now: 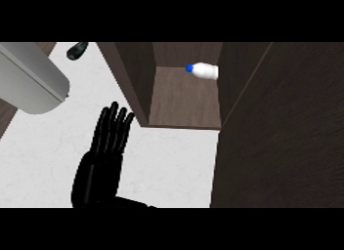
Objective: Pick up the bottled water, place it into the cabinet and close the cabinet
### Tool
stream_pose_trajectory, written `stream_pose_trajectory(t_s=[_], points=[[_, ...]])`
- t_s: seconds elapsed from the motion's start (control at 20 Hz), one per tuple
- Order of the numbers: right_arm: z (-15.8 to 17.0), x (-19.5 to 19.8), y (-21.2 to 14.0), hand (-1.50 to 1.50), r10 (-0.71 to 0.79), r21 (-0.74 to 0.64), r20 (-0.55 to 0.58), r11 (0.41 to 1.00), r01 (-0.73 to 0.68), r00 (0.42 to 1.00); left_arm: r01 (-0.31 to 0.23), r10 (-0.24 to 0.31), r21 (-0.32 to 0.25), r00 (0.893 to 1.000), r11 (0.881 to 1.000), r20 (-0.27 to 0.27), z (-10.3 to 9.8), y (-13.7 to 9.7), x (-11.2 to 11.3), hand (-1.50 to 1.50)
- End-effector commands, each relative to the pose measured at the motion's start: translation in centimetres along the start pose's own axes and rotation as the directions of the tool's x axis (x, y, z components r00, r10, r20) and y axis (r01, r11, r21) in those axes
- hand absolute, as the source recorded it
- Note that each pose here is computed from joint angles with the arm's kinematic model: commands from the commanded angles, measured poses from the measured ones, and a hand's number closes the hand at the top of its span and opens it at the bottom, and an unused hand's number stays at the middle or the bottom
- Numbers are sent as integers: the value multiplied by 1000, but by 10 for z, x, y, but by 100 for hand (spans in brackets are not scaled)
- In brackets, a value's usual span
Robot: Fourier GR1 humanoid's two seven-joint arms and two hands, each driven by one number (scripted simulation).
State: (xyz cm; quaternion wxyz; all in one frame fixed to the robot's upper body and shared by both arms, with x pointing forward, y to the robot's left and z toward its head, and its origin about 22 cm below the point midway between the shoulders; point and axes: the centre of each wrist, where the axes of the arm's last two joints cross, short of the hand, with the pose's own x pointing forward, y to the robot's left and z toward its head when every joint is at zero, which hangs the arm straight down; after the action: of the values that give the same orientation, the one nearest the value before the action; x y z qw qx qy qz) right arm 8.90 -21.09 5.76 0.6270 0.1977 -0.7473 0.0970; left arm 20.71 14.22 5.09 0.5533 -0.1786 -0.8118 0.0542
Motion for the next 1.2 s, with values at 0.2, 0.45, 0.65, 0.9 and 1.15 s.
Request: stream_pose_trajectory(t_s=[0.2, 0.45, 0.65, 0.9, 1.15], points=[[0, 23, 25, 150, 39, 307, -34, 951, -27, 999, 30, -35, 85, 998, 996, 56, 55, 24, 61, -150], [-13, 32, 42, 150, 96, 363, 1, 927, -90, 995, 62, -70, 113, 995, 992, 69, 88, 49, 83, -150], [-24, 32, 61, 150, 99, 384, 23, 918, -100, 995, 37, -49, 130, 995, 991, 89, 99, 52, 100, -150], [-31, 44, 68, 150, 105, 397, 18, 912, -104, 994, 14, -20, 114, 998, 993, 56, 114, 63, 117, -150], [-37, 43, 71, 150, 30, 370, -4, 929, -26, 1000, 32, -42, 124, 996, 992, 73, 124, 76, 121, -150]])
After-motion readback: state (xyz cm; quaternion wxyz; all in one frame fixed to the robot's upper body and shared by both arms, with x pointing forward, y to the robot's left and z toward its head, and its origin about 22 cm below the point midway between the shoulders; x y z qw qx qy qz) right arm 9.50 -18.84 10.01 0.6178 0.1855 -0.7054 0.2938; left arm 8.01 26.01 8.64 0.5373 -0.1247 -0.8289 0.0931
